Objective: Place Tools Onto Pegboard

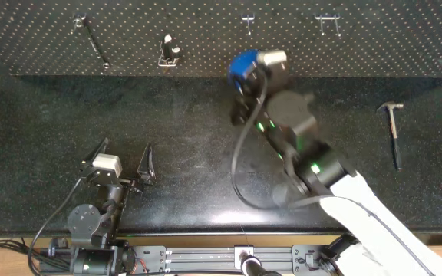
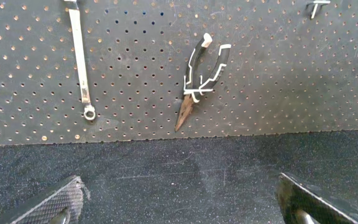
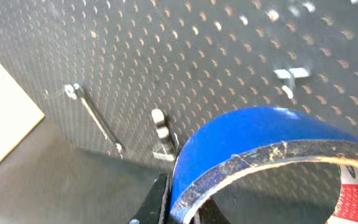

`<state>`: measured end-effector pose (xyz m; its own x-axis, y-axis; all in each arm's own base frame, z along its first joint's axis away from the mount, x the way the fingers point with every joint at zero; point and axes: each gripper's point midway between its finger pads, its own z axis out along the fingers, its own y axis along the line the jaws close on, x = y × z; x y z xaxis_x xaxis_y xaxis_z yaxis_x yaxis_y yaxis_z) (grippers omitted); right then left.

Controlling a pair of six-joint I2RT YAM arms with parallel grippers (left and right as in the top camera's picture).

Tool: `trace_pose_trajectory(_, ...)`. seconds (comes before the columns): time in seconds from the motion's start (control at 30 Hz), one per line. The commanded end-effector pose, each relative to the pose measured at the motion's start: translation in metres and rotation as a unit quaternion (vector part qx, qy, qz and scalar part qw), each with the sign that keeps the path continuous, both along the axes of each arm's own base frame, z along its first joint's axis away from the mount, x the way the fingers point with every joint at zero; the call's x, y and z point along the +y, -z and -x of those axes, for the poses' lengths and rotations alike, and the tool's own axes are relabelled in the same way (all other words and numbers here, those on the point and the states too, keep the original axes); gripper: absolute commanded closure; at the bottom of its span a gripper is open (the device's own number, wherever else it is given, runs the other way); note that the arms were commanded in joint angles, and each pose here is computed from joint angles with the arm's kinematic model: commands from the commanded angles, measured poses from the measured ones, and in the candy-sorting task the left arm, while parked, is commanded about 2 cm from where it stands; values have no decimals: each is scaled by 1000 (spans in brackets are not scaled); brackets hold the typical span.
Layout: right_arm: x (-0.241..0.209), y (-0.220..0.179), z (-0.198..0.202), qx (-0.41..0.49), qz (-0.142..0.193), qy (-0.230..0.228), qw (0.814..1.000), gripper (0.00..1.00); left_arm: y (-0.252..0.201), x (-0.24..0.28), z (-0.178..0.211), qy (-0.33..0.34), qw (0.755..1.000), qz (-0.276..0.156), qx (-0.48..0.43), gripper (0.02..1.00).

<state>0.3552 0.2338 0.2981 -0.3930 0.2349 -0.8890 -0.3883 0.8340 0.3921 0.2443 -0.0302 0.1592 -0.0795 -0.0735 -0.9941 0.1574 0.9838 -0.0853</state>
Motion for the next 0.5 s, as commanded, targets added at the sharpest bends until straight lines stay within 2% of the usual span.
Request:
trace_pose_trajectory(0.03,30,-15,-47,-8,-31,18,999,923,0,-2,1,6,1000,3,0,25)
trace_pose_trajectory(0.1,29,-12,-67,-15,-26,55,998,925,0,-2,1,6,1000,3,0,25)
trace_pose_trajectory(0.13,28,-12,-73,-15,-35,70,997,923,0,-2,1,6,1000,3,0,25)
trace_pose_trajectory(0.27,17,-8,-80,-10,-43,110,993,925,0,-2,1,6,1000,3,0,25)
trace_pose_trajectory(0.33,20,-10,-78,-3,-56,108,993,925,0,-2,1,6,1000,3,0,25)
trace_pose_trajectory(0.4,43,-23,-63,-4,-70,53,996,925,0,-2,1,6,1000,3,0,23)
trace_pose_trajectory(0.5,38,-34,-46,30,-110,56,992,925,0,-2,1,6,1000,3,0,25)
